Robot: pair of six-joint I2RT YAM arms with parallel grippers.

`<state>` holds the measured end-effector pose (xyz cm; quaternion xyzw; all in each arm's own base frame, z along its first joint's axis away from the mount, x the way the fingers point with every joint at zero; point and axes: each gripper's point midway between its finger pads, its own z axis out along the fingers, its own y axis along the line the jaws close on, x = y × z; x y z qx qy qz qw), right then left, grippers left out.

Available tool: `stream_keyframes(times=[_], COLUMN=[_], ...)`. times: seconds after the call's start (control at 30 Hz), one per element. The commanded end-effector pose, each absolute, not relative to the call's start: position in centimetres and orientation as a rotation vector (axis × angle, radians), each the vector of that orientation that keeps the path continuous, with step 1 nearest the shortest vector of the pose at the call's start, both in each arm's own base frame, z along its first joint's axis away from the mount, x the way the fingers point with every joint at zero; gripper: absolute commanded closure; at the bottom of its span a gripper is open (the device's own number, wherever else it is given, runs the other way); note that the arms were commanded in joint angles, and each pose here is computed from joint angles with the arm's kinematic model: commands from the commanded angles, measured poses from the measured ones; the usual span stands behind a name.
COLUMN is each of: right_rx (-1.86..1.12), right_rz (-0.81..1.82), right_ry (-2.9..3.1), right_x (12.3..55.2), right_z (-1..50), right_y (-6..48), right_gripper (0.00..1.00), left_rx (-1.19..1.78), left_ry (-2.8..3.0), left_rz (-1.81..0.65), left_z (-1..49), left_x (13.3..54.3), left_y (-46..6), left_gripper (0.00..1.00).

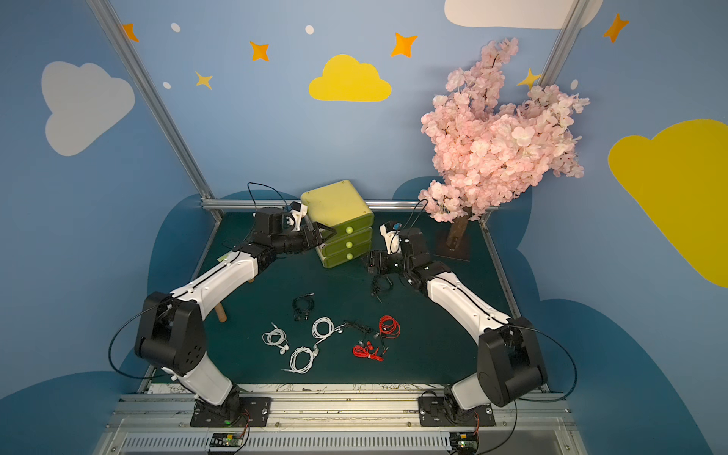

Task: Place the wired earphones into the drawer by color
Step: Adjust the storage box at the center of the board, then open the drawer in the storage box.

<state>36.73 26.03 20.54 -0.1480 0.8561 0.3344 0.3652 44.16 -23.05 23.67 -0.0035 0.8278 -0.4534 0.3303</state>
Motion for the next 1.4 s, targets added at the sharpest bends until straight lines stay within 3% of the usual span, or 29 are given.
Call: stream_keyframes(times=[0.0,0.27,0.43,0.53,1.37], right_rx=[-0.398,-0.433,-0.465,-0.479,-0.426], right_rz=[0.899,0.941,0.940,0.922,0.949], right_ry=[2.182,2.191,2.179,2.199,2.239], right_x=[37.6,40.6,42.6,43.7,47.2], right_z=[21.4,21.6,22.0,21.9,21.5], right_y=[27.7,30.3,31.6,32.0,33.5], right_gripper=[0.12,0.20,0.32,0.34,0.56], left_rx=[-0.019,-0.084,-0.102,-0.103,-0.097], left_ry=[2.123,2.099,2.113,2.125,2.177], left_rz=[-1.124,-0.844,-0.628,-0.561,-0.518], left_z=[24.8,26.2,26.9,27.0,25.4], left_x=[43.5,42.0,43.1,44.2,50.5], left_y=[-22.0,-17.9,-15.4,-14.8,-15.8], left_gripper=[0.00,0.00,0.00,0.00,0.00])
